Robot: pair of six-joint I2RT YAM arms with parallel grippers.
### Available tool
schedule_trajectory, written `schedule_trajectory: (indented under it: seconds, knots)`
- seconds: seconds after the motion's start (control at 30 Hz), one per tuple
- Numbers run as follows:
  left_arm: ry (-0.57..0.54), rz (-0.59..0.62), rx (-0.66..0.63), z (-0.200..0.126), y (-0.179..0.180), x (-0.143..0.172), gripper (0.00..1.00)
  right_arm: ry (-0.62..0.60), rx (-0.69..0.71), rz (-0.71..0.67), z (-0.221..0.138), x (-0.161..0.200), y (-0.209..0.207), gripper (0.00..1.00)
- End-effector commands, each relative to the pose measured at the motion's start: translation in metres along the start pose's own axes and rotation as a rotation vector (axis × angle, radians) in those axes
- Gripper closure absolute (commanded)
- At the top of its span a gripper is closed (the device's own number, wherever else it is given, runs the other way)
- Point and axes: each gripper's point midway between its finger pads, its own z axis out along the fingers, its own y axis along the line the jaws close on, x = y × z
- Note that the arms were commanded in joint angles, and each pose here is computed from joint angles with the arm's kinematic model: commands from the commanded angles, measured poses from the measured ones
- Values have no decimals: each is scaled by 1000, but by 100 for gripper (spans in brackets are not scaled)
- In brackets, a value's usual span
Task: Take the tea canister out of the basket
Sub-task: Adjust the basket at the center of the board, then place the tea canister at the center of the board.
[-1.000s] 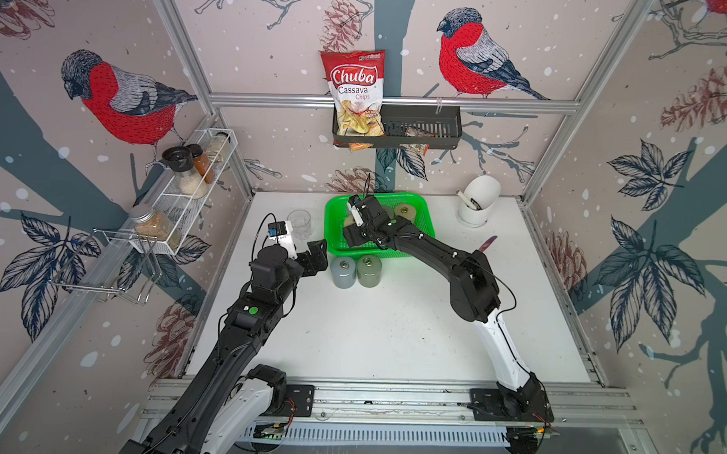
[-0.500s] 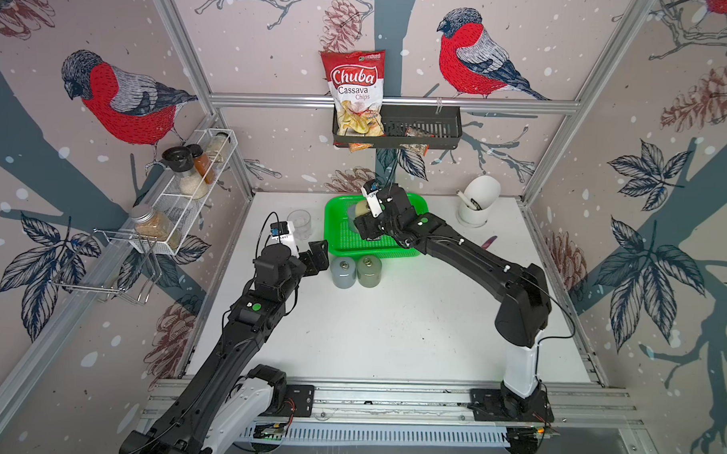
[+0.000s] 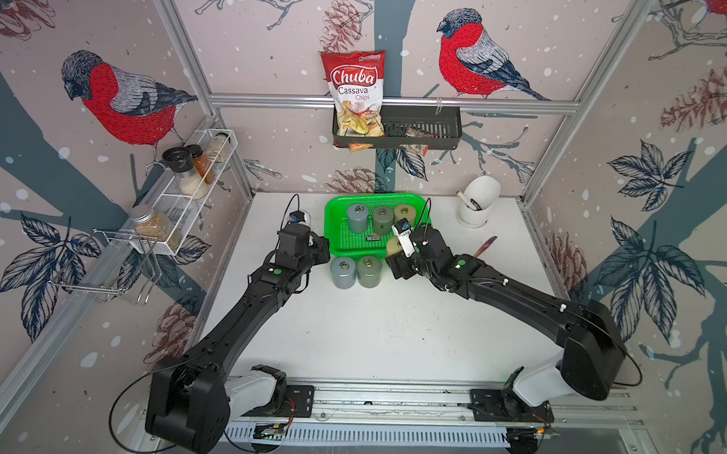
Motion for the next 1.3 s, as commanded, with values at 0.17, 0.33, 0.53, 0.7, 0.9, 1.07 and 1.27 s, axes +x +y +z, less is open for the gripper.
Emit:
schedule_trajectory:
  seconds: [0.17,0.33,0.53,0.7,0.9,1.07,1.27]
  knots:
    - [219,60,30,51,7,18,58,-78,-27,55,7,11,11,100]
    - [248,56,5,67,17,23,57,-67,-30,67,13,24,12,100]
    - [278,58,-29,84,25,30,60,-57,-37,74,18,30,14,100]
    - [292,57,-42,93,28,33,79,-44,-29,68,22,35,13,100]
    - [278,57,-59,98,31,28,93,-32,-18,65,26,40,11,100]
    - [268,55,-69,100,33,24,90,-34,-2,69,31,43,9,100]
    - [240,54,-64,96,31,16,63,-34,30,72,41,49,5,100]
